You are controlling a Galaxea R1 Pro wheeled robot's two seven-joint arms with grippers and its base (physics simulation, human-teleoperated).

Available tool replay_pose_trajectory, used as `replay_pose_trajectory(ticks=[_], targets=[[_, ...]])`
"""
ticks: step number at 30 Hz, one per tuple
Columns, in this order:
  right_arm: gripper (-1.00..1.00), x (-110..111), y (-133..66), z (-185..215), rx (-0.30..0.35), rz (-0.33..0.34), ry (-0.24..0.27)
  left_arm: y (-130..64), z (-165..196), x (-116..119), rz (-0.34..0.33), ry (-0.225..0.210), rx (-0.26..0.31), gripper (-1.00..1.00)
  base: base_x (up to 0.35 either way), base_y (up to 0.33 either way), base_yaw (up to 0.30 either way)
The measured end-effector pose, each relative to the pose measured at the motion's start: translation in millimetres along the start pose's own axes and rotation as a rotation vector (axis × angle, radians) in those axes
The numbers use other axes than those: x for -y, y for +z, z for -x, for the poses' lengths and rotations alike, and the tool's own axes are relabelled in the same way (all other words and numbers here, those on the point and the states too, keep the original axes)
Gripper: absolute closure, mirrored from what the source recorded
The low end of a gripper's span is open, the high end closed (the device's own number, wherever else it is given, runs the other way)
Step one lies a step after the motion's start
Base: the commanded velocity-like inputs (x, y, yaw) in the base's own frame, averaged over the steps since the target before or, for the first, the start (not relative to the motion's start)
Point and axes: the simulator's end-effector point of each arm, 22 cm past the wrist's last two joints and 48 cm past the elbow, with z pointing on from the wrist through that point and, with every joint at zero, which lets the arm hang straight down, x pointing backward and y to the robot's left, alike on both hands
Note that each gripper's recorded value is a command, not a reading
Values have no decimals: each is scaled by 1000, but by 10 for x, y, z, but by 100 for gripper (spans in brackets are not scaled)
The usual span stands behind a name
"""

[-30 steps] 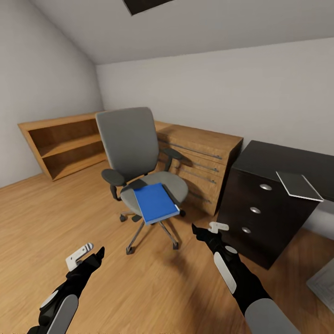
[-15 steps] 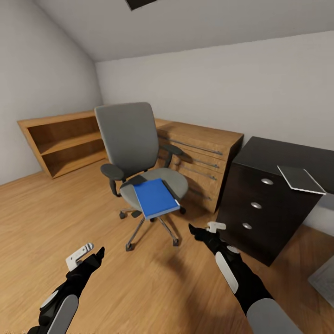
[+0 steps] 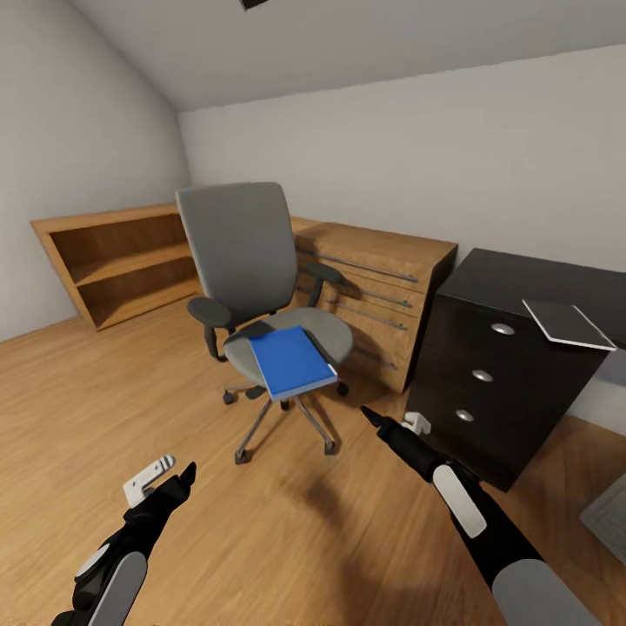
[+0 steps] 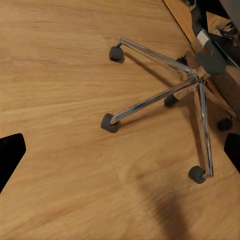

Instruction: In the bedroom, organize the workspace by keeping the computer under the desk, ensuring the monitor is on the desk, placing the keyboard on the desk next to the monitor, placing the mouse on the desk next to the keyboard, moving the folder from the swivel chair onto the desk next to the mouse, stacking the notebook on top of the folder with the pen on top of the notebook, and positioning the swivel chair next to the desk.

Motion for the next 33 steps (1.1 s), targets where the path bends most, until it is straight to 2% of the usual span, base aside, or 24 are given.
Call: replay_pose_trajectory(ticks=[7, 13, 18, 25, 33], targets=[[-100, 65, 1, -88, 8, 23, 49, 46, -139, -76, -1, -1, -1, -100, 0, 0, 0], [-100, 139, 25, -201, -1, 27, 58, 94, -247, -142, 6, 2, -11, -100, 0, 0, 0], [-100, 204, 68, -371, -39, 20, 59, 140, -348, -188, 18, 3, -30, -100, 0, 0, 0], [-100, 75, 123, -479, -55, 42, 97, 141, -351, -193, 18, 3, -31, -100, 0, 0, 0], [-100, -129, 84, -306, -15, 83, 140, 75, -245, -136, 4, 1, -9, -100, 0, 0, 0]])
